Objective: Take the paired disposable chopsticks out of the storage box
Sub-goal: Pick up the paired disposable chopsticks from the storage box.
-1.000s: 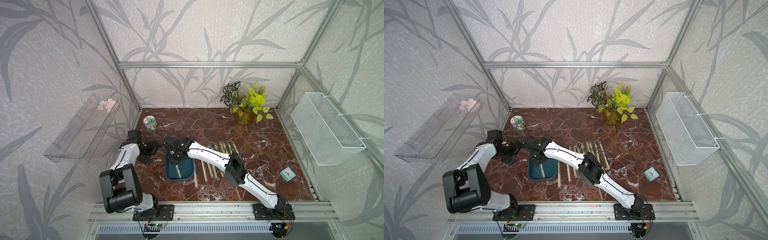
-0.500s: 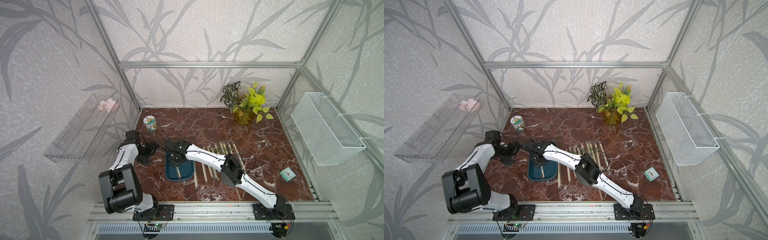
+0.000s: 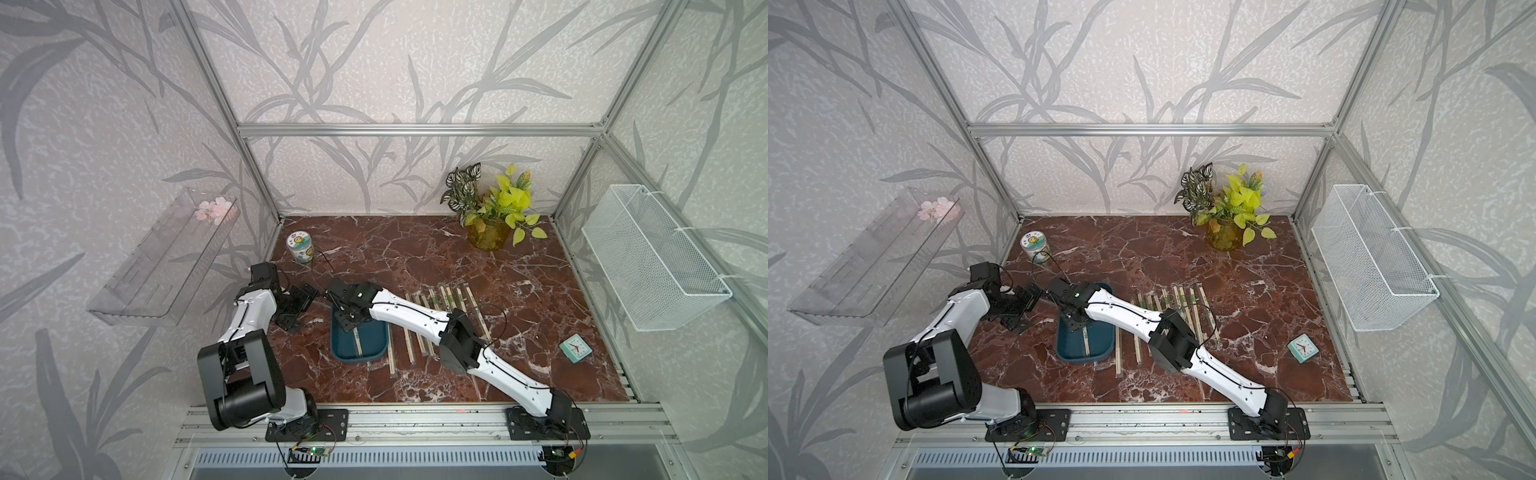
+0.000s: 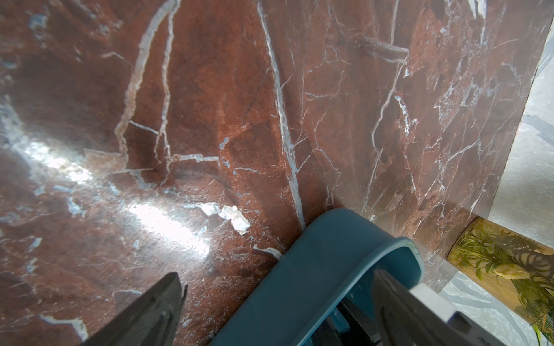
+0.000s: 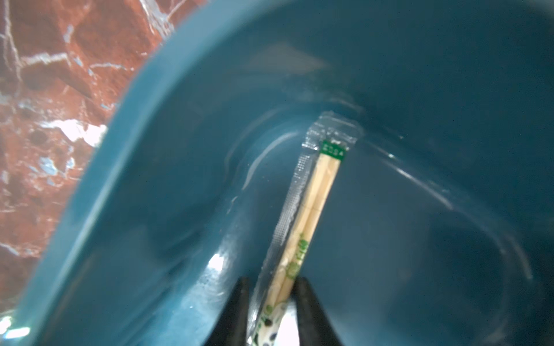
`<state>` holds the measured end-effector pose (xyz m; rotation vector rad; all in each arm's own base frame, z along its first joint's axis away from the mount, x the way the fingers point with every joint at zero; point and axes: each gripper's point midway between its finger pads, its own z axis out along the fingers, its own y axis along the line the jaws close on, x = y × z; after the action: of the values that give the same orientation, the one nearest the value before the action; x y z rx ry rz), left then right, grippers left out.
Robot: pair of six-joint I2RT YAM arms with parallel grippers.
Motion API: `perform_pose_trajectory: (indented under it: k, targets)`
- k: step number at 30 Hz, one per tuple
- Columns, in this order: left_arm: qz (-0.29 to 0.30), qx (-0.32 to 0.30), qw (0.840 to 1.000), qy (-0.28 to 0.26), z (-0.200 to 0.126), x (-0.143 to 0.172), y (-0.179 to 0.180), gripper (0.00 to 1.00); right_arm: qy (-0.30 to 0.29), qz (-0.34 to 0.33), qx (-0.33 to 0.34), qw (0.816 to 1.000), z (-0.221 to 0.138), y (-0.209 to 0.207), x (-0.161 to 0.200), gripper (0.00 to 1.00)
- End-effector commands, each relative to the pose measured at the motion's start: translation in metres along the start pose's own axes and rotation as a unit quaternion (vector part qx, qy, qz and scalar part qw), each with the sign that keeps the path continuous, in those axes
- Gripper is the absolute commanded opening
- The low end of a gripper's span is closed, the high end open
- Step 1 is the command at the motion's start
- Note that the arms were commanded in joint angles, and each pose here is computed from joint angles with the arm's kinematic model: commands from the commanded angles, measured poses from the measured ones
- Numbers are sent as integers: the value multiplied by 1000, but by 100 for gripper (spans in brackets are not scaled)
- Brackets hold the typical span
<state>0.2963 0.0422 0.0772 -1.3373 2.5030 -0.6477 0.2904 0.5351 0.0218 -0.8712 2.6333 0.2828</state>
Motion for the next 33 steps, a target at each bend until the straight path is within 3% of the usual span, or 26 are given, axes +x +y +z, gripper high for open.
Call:
perform_pose_trajectory:
  k: [1,6,20,23,33]
  targets:
    - [4,3,1000,5,-3,5,3,99,39,0,14,999,18,-7,22,20]
    - [5,5,1000,5,-3,5,2,99,25,5,-6,1000,4,0,11,12]
    - [7,14,1000,9,0,5,0,99,-36,36,-43,998,-52,0,-33,8]
    - [7,15,1000,9,0,5,-1,99,-37,41,-47,997,-55,-2,-35,3]
    - [13,23,1000,13,0,5,-4,99,-61,55,-64,995,-90,-2,-50,2]
